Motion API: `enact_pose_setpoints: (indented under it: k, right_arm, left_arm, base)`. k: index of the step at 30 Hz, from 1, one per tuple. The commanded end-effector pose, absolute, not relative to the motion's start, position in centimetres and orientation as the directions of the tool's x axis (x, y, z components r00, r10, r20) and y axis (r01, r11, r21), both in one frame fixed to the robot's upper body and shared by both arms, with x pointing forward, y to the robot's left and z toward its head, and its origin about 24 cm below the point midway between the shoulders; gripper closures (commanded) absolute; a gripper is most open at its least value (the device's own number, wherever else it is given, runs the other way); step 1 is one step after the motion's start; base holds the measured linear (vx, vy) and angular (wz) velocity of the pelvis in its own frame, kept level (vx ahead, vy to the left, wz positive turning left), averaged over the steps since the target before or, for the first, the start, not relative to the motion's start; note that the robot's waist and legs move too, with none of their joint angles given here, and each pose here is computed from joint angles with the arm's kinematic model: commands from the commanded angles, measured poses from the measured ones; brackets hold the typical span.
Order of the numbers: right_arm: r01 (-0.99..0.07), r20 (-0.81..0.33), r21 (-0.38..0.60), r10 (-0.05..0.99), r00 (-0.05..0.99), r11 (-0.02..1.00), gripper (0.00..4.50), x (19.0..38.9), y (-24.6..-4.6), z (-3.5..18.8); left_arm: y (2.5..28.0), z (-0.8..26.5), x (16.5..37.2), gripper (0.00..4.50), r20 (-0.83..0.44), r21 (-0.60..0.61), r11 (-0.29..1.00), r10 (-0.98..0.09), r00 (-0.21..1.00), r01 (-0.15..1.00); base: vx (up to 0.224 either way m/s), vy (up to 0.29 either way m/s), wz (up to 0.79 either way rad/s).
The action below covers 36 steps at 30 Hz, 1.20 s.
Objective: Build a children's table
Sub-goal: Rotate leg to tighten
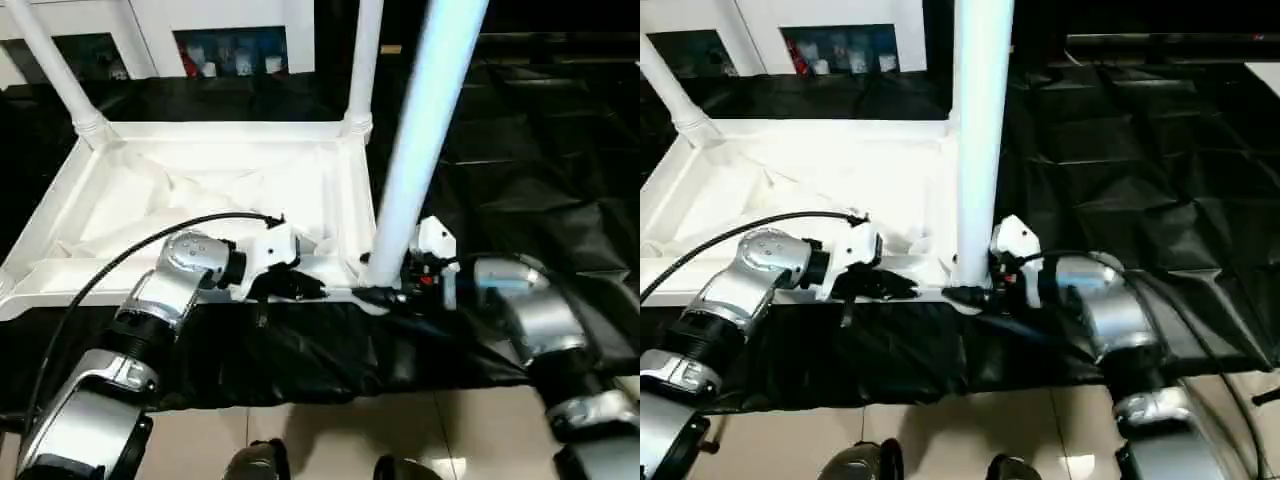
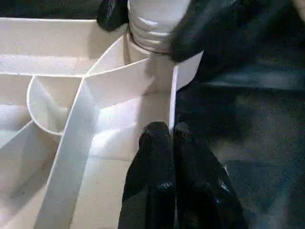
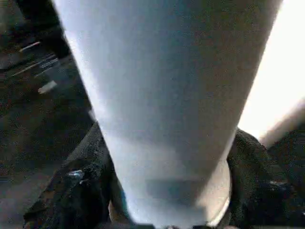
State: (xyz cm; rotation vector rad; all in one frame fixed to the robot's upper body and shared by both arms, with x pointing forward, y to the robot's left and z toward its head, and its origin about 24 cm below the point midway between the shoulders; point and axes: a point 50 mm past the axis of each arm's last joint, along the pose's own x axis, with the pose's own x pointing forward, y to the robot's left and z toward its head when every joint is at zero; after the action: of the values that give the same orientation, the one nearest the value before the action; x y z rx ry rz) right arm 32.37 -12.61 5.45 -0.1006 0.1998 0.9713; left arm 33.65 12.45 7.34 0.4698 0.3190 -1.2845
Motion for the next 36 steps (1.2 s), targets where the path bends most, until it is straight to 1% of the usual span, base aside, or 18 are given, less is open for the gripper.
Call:
enact_pose_setpoints:
  k: [1, 4, 9, 10, 11, 12, 13, 16, 18, 20, 22, 23, 25, 30, 31, 32, 35, 36]
  right_arm:
    - [-0.752, -0.278, 0.086, 0.740, 0.612, 0.654, 1.79, 32.0, -10.1, 2.8]
    - [-0.654, -0.272, 0.113, 0.656, 0.704, 0.748, 1.80, 32.5, -9.3, 2.6]
    - [-0.465, -0.262, 0.117, 0.479, 0.838, 0.877, 1.80, 33.3, -6.9, 2.7]
    - [-0.461, -0.251, 0.105, 0.472, 0.845, 0.881, 1.45, 33.4, -6.6, 3.0]
    - [-0.460, -0.241, 0.094, 0.469, 0.850, 0.883, 1.45, 33.5, -6.3, 3.2]
    - [-0.457, -0.229, 0.094, 0.466, 0.855, 0.885, 1.10, 33.6, -6.1, 3.4]
    - [-0.448, -0.223, 0.095, 0.458, 0.861, 0.889, 1.08, 33.7, -6.0, 3.5]
    - [-0.479, -0.212, 0.076, 0.484, 0.849, 0.875, 0.83, 33.7, -6.3, 3.8]
    - [-0.509, -0.216, 0.018, 0.500, 0.839, 0.861, 0.62, 33.8, -6.9, 3.9]
    - [-0.533, -0.227, -0.048, 0.510, 0.829, 0.845, 0.62, 34.0, -8.2, 4.0]
    - [-0.545, -0.231, -0.070, 0.518, 0.824, 0.835, 0.62, 34.1, -9.0, 4.2]
    - [-0.595, -0.234, -0.089, 0.564, 0.792, 0.798, 0.62, 34.2, -9.8, 4.6]
    - [-0.617, -0.238, -0.096, 0.584, 0.776, 0.781, 0.62, 34.2, -10.2, 4.7]
    - [-0.773, -0.325, -0.157, 0.707, 0.628, 0.615, 0.62, 33.8, -12.2, 4.6]
    - [-0.787, -0.324, -0.152, 0.722, 0.612, 0.599, 0.62, 33.7, -12.3, 4.7]
    - [-0.848, -0.305, -0.100, 0.795, 0.524, 0.521, 0.62, 33.3, -12.2, 5.3]
    - [-0.893, -0.293, -0.065, 0.847, 0.444, 0.446, 0.62, 32.9, -12.2, 5.7]
    - [-0.921, -0.305, -0.048, 0.873, 0.381, 0.385, 0.62, 32.6, -12.2, 5.9]
  left_arm:
    - [10.4, 7.1, 34.3, 4.50, -0.442, 0.175, 0.312, -0.823, 0.358, 0.934]
    - [9.4, 7.1, 34.4, 4.50, -0.426, 0.180, 0.338, -0.820, 0.383, 0.924]
    - [7.2, 6.9, 34.5, 4.50, -0.388, 0.201, 0.388, -0.811, 0.437, 0.899]
    - [6.9, 7.0, 34.4, 4.50, -0.381, 0.202, 0.387, -0.815, 0.436, 0.900]
    - [6.7, 7.1, 34.4, 4.50, -0.375, 0.202, 0.385, -0.819, 0.434, 0.901]
    - [6.6, 7.1, 34.4, 4.50, -0.371, 0.208, 0.377, -0.824, 0.429, 0.903]
    - [6.4, 7.2, 34.4, 4.50, -0.368, 0.213, 0.373, -0.825, 0.428, 0.903]
    - [6.8, 7.2, 34.5, 4.50, -0.383, 0.239, 0.347, -0.824, 0.417, 0.907]
    - [7.4, 7.3, 34.6, 4.50, -0.395, 0.251, 0.332, -0.823, 0.409, 0.909]
    - [8.0, 7.4, 34.5, 4.50, -0.396, 0.243, 0.314, -0.832, 0.389, 0.918]
    - [8.2, 7.5, 34.4, 4.50, -0.397, 0.237, 0.299, -0.839, 0.373, 0.924]
    - [8.8, 7.4, 34.1, 4.50, -0.401, 0.218, 0.269, -0.852, 0.337, 0.938]
    - [9.0, 7.4, 34.0, 4.50, -0.404, 0.208, 0.257, -0.856, 0.322, 0.944]
    - [10.2, 7.1, 33.5, 4.50, -0.431, 0.182, 0.196, -0.865, 0.257, 0.964]
    - [10.3, 7.1, 33.5, 4.50, -0.433, 0.181, 0.193, -0.865, 0.255, 0.964]
    - [10.7, 7.1, 33.4, 4.50, -0.439, 0.171, 0.178, -0.867, 0.237, 0.969]
    - [11.2, 7.2, 33.3, 4.50, -0.446, 0.158, 0.162, -0.868, 0.217, 0.974]
    - [11.5, 7.1, 33.1, 4.50, -0.454, 0.144, 0.140, -0.870, 0.191, 0.980]
  base:
    - [0.000, 0.000, 0.00]
    - [0.000, 0.000, 0.00]
    - [0.000, 0.000, 0.00]
    - [0.000, 0.000, 0.00]
    - [0.000, 0.000, 0.00]
    - [0.000, 0.000, 0.00]
    - [0.000, 0.000, 0.00]
    - [0.000, 0.000, 0.00]
    - [0.000, 0.000, 0.00]
    - [0.000, 0.000, 0.00]
    - [0.000, 0.000, 0.00]
    - [0.000, 0.000, 0.00]
    - [0.000, 0.000, 0.00]
    - [0.000, 0.000, 0.00]
    - [0.000, 0.000, 0.00]
    - [0.000, 0.000, 0.00]
    - [0.000, 0.000, 0.00]
    - [0.000, 0.000, 0.00]
